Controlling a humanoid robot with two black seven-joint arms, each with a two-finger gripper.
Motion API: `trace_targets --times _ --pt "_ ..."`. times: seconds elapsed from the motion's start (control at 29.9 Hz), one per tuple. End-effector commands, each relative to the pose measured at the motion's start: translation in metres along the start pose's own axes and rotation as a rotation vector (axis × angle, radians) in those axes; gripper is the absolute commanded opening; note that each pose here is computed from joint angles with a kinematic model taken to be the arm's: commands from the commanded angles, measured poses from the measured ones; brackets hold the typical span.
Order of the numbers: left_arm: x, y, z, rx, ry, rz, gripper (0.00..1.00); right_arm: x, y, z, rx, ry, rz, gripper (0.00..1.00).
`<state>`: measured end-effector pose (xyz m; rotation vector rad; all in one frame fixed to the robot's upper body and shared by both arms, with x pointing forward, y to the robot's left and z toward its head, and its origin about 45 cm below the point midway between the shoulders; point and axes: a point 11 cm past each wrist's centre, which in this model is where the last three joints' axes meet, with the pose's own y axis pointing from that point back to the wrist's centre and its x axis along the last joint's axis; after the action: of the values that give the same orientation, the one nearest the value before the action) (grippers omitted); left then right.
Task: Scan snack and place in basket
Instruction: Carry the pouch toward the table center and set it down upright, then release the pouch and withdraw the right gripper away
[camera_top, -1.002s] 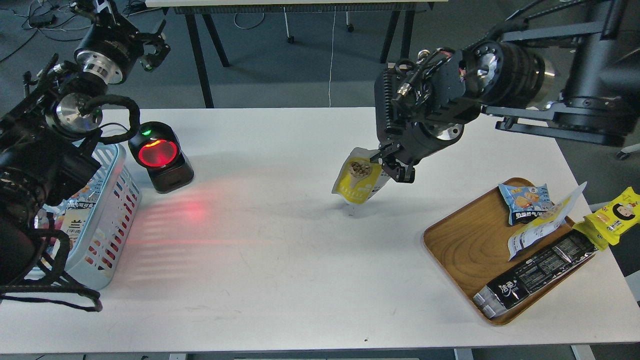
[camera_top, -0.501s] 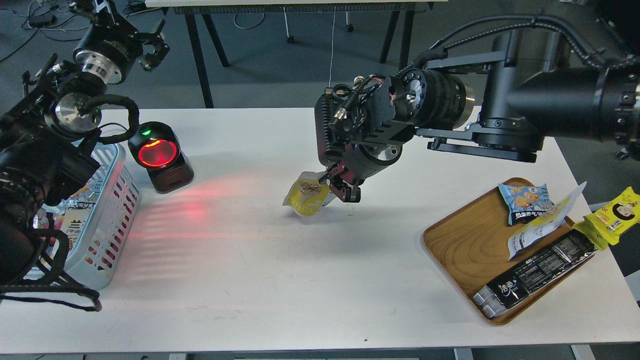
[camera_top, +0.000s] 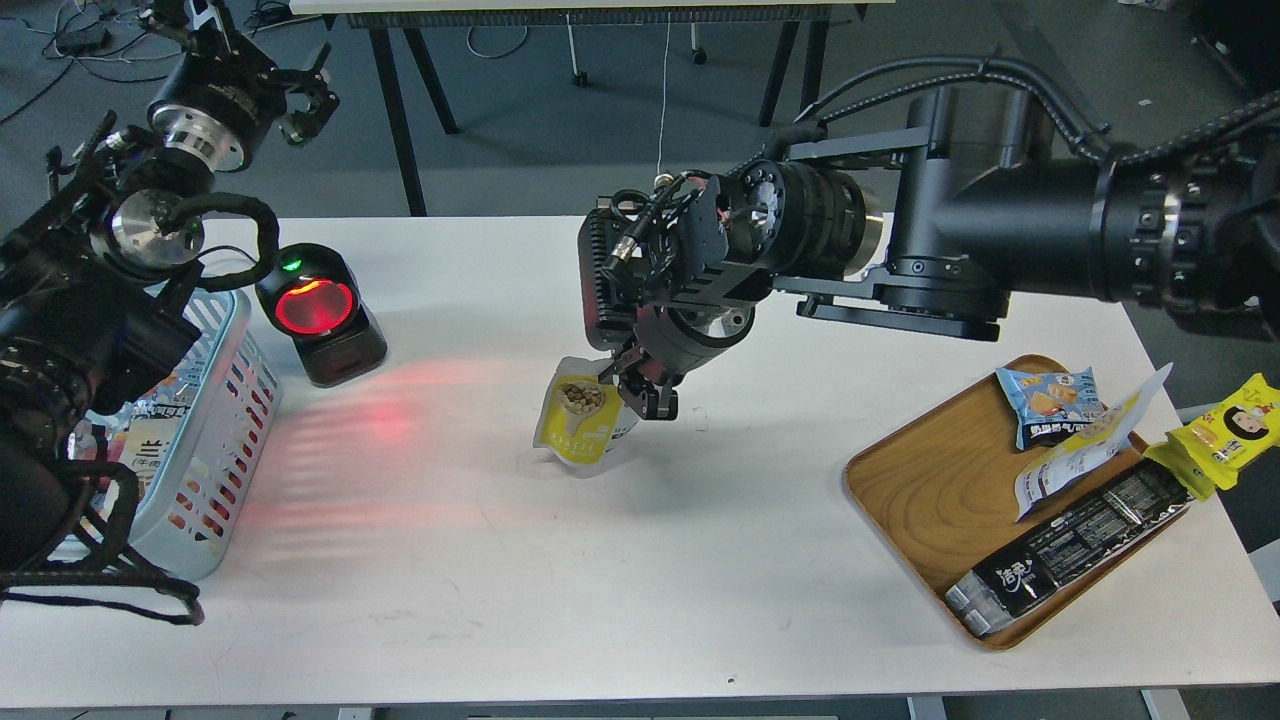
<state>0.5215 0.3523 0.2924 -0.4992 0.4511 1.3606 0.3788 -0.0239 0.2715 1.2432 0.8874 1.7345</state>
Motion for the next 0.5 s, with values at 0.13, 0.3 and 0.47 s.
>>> trace_targets --times 0.13,0.3,0.47 --pt "0.0012 0.0008 -0.0011 0.004 -0.003 0.002 1.0 0.0 -0.0015 -0.0015 0.004 -0.001 -0.009 0.04" --pt "0.0017 0.0009 -0.0003 0.003 -0.002 0.003 1.0 0.0003 -0.0011 -0.0012 0.003 0.0 -0.009 0.06" --pt "0.0016 0.0007 0.0011 0.0 -0.002 0.003 1.0 0.0024 0.0037 -0.0003 0.004 -0.012 0.004 0.13"
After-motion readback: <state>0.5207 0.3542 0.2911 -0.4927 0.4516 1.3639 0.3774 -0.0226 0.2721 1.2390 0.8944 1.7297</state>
